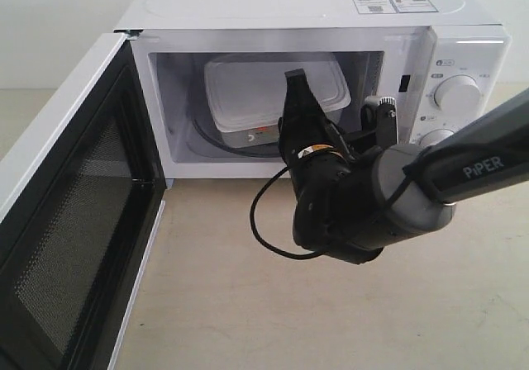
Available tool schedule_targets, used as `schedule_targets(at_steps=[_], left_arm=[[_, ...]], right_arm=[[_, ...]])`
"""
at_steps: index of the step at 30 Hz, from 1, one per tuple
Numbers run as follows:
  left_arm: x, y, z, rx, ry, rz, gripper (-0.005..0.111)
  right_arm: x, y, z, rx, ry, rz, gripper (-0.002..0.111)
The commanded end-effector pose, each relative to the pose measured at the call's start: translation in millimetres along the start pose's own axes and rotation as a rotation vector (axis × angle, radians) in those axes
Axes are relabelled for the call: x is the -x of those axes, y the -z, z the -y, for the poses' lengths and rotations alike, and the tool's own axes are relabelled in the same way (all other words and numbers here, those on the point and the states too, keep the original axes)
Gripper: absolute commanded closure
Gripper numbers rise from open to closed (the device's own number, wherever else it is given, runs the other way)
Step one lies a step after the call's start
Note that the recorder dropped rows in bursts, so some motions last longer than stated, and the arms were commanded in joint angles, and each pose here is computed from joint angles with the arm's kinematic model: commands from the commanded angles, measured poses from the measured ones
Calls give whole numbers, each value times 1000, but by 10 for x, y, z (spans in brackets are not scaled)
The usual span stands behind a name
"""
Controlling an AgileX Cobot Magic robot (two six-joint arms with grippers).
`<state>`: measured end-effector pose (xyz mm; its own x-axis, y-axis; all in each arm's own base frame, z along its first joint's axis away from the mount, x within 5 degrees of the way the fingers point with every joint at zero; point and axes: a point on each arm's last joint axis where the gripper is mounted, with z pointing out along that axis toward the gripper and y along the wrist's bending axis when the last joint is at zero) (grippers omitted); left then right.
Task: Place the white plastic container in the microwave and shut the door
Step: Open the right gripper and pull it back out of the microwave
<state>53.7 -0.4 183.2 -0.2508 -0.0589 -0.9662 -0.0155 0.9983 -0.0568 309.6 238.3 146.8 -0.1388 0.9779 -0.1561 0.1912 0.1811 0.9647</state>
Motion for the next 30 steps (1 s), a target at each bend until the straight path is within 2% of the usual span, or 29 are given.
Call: schedule_targets(at_steps=[1, 12, 15, 16, 18, 20, 26, 28, 30], left_arm=[[-5, -1, 0, 0, 10, 3, 102], [-5, -1, 0, 0, 10, 3, 102], [-5, -1, 0, 0, 10, 3, 102], [-5, -1, 0, 0, 10, 3, 102], [-5, -1, 0, 0, 10, 3, 102], [-5, -1, 0, 0, 10, 3, 102], [-5, -1, 0, 0, 10, 3, 102], [-5, -1, 0, 0, 10, 3, 102], [-5, -1, 0, 0, 10, 3, 102]], right_arm=[[6, -48, 9, -10, 3, -10, 108], [7, -57, 27, -16, -27, -12, 107], [-3, -57, 20, -8, -25, -23, 94], [-6, -57, 9, 4, -20, -26, 78], [-7, -57, 8, 5, -19, -28, 61], [-5, -54, 15, 3, -17, -28, 57], [51, 65, 160, -10, -4, -68, 57], [101, 156, 243, 40, -9, -91, 57], [151, 266, 264, 153, 9, -120, 57]])
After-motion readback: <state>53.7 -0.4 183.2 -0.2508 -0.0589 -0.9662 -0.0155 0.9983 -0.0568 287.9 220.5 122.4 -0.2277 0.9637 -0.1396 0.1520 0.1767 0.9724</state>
